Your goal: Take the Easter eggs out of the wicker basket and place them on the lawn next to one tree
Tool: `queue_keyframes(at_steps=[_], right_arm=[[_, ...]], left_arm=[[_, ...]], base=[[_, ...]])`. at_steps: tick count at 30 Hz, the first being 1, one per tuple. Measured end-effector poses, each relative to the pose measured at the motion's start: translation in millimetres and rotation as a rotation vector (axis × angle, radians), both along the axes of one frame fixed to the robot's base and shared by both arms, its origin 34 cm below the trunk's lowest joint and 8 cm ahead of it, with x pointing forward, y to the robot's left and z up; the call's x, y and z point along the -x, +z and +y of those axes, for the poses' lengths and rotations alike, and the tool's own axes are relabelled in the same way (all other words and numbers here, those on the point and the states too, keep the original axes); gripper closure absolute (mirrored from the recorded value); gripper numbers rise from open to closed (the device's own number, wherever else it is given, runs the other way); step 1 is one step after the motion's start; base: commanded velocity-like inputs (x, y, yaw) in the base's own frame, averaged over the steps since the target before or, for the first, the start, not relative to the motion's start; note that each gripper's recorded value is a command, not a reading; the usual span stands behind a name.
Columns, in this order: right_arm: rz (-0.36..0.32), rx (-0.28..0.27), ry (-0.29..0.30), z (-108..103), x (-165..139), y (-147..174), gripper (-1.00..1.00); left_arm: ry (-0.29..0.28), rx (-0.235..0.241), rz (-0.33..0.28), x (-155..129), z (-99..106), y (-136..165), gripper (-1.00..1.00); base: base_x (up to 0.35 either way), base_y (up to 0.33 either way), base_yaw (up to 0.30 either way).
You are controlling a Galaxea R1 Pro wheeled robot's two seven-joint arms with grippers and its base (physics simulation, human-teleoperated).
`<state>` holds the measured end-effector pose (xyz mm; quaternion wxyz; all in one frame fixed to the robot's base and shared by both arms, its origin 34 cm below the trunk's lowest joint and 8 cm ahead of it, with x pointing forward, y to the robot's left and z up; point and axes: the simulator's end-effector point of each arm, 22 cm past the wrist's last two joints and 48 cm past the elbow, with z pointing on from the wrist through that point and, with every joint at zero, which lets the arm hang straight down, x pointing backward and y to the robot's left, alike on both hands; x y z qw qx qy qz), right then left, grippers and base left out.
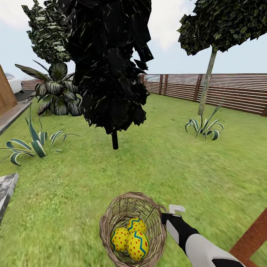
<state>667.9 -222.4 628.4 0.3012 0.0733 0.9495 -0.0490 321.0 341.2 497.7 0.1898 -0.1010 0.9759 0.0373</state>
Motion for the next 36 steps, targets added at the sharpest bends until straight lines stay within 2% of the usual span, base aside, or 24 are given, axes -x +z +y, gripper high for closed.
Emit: queue_keyframes(at_steps=[5,25,36], right_arm=[[0.0,-0.001,-0.002,-0.2,0.0,0.0,1.0],[0.002,0.0,-0.003,-1.2,1.5,-1.2,1.0],[0.004,0.001,-0.002,-1.5,2.4,-1.9,1.0]], left_arm=[[-0.001,0.0,-0.001,-0.5,-0.1,0.0,-1.0],[-0.004,0.0,-0.002,-0.8,-0.9,0.0,-1.0],[-0.007,-0.001,-0.001,-0.6,-1.5,-0.1,-1.0]], base=[[0.331,0.135,-0.152],[0.331,0.121,-0.269],[0.335,0.023,-0.272]])
